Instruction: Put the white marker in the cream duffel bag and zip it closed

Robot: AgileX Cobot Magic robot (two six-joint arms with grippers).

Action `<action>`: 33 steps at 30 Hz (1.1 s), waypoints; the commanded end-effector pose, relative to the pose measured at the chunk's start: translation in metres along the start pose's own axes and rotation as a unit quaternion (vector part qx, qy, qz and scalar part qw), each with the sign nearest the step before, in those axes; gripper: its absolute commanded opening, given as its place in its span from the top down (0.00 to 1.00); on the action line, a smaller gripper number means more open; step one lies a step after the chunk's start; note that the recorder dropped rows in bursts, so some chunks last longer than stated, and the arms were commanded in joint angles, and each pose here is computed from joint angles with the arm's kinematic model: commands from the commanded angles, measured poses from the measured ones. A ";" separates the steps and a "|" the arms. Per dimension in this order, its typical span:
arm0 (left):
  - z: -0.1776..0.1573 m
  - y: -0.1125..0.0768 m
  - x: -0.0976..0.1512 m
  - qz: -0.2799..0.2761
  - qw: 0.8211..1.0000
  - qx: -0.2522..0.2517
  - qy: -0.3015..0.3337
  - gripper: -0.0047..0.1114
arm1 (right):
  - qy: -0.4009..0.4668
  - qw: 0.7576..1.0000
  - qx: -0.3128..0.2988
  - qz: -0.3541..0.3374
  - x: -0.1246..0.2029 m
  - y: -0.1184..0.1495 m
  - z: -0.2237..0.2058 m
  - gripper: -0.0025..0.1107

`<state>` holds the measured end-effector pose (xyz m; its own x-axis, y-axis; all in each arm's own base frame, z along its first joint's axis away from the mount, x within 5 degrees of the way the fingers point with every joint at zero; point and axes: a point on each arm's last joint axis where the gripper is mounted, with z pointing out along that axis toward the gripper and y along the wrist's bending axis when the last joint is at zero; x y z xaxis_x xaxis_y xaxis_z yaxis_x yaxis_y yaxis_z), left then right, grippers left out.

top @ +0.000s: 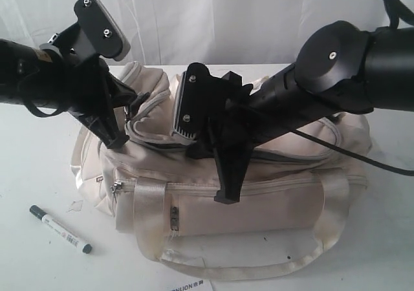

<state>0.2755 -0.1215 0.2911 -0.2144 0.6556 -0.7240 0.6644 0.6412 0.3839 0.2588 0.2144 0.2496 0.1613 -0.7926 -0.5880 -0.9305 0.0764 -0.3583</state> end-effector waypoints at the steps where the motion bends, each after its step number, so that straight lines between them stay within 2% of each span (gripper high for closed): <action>1: 0.008 0.004 0.002 -0.005 1.000 -0.022 -0.009 0.96 | -0.007 1.000 -0.005 0.010 -0.004 0.001 -0.006 0.98; 5: 0.017 0.005 0.004 -0.007 1.000 -0.029 -0.008 0.96 | -0.005 1.000 -0.019 0.010 -0.004 0.004 -0.006 0.98; 9: 0.017 0.011 -0.001 -0.006 0.998 -0.056 -0.029 0.96 | -0.005 1.000 -0.020 0.014 -0.004 0.004 -0.006 0.98; 16: 0.010 0.026 -0.027 -0.003 0.995 -0.077 -0.066 0.96 | -0.004 1.000 -0.021 0.012 -0.004 0.004 -0.006 0.98; 24: 0.034 0.030 -0.031 -0.006 0.997 -0.062 -0.051 0.96 | 0.009 1.000 -0.022 0.015 -0.001 0.004 -0.006 0.98; 28: 0.032 0.024 -0.031 -0.008 0.998 -0.041 -0.042 0.96 | 0.009 1.000 -0.023 0.017 -0.001 0.004 -0.006 0.98; 29: 0.028 0.021 -0.031 -0.013 0.999 -0.023 -0.031 0.93 | 0.009 0.999 -0.023 0.024 -0.001 0.004 -0.006 0.98; 31: 0.020 0.016 -0.029 -0.014 1.000 0.005 -0.014 0.80 | 0.009 0.999 -0.025 0.024 -0.001 0.005 -0.006 0.98; 33: 0.008 0.014 -0.034 -0.033 0.999 0.019 -0.023 0.62 | 0.009 0.999 -0.025 0.024 -0.001 0.005 -0.006 0.98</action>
<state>0.3089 -0.1365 0.3050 -0.2096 0.6302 -0.7476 0.6605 0.6550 0.3669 0.2545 0.2126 0.2496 0.1071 -0.8003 -0.5900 -0.9504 0.0920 -0.2973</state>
